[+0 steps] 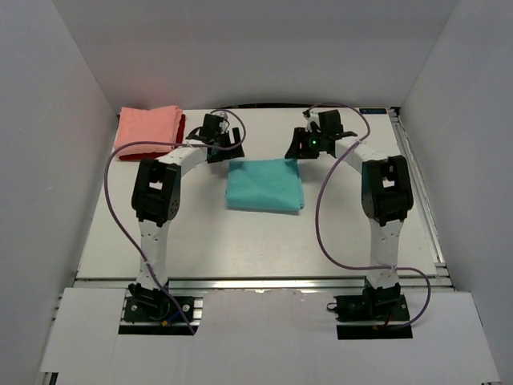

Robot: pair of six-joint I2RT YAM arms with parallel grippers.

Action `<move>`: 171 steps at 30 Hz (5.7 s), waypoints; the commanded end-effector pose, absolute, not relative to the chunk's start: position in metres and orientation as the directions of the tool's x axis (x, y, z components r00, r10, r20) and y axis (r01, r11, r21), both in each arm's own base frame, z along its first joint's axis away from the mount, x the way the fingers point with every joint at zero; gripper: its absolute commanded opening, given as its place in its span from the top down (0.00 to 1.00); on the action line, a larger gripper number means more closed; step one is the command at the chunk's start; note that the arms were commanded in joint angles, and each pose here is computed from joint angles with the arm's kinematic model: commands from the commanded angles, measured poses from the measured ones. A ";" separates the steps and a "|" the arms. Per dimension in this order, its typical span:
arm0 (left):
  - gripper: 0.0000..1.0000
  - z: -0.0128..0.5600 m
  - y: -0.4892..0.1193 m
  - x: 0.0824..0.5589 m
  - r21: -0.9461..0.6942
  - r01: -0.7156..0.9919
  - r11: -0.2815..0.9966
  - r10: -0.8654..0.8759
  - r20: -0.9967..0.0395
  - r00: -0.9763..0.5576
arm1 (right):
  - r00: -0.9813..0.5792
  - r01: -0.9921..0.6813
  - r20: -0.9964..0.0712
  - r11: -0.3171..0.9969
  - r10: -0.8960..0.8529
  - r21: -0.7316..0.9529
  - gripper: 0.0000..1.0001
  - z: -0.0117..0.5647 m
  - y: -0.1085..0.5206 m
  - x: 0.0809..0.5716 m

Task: Fold and stack the t-shirts
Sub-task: Fold the long partially folded tshirt into a neat square, then smooth out wrinkles on the folded tshirt

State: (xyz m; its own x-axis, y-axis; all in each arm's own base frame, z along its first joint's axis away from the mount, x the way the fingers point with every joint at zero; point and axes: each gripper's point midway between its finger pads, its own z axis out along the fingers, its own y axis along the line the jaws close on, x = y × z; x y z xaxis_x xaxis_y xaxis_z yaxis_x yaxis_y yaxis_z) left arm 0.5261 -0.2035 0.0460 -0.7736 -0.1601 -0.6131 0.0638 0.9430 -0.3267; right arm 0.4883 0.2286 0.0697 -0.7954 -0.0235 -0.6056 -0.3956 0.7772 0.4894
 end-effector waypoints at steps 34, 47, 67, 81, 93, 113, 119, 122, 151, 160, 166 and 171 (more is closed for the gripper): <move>1.00 0.118 -0.289 0.383 -0.699 0.116 0.706 -0.327 -0.466 -0.822 | -0.839 -0.403 -0.544 0.644 0.024 0.650 1.00 0.113 0.282 0.348; 1.00 0.054 -0.299 0.357 -0.749 0.011 0.663 -0.370 -0.341 -0.864 | -0.893 -0.348 -0.450 0.610 0.016 0.712 1.00 0.068 0.298 0.336; 1.00 0.026 -0.257 0.336 -0.631 -0.029 0.776 -0.336 -0.374 -0.864 | -0.924 -0.292 -0.382 0.673 -0.015 0.680 1.00 0.003 0.280 0.311; 1.00 0.032 -0.176 0.319 -0.407 -0.129 0.904 -0.329 -0.474 -0.817 | -0.915 -0.308 -0.404 0.676 -0.017 0.669 1.00 0.012 0.285 0.324; 1.00 0.036 -0.168 0.330 -0.403 -0.134 0.905 -0.334 -0.478 -0.812 | -0.865 -0.347 -0.500 0.764 -0.038 0.543 1.00 0.039 0.259 0.327; 0.40 0.116 -0.159 0.353 -0.388 -0.032 0.921 -0.293 -0.636 -0.714 | -0.640 -0.258 -0.768 0.939 0.012 0.229 1.00 0.144 0.171 0.332; 1.00 0.135 -0.161 0.366 -0.350 0.021 0.936 -0.235 -0.672 -0.702 | -0.591 -0.238 -0.807 0.950 0.023 0.201 1.00 0.161 0.155 0.321; 1.00 0.156 -0.173 0.373 -0.389 0.110 0.915 -0.228 -0.722 -0.654 | -0.578 -0.242 -0.815 0.949 0.028 0.204 1.00 0.168 0.152 0.317; 0.44 0.075 -0.172 0.398 -0.298 0.039 0.954 -0.138 -0.550 -0.823 | -0.576 -0.245 -0.817 0.946 0.033 0.211 1.00 0.165 0.138 0.283; 0.22 0.038 -0.191 0.389 -0.401 0.053 0.914 -0.159 -0.477 -0.864 | -0.583 -0.254 -0.812 0.942 0.032 0.220 1.00 0.161 0.141 0.285; 0.23 0.017 -0.211 0.385 -0.517 0.049 0.854 -0.199 -0.414 -0.888 | -0.589 -0.253 -0.808 0.942 0.030 0.220 1.00 0.157 0.142 0.285; 0.27 0.006 -0.222 0.378 -0.591 0.037 0.806 -0.227 -0.366 -0.902 | -0.586 -0.249 -0.810 0.946 0.024 0.208 1.00 0.157 0.141 0.288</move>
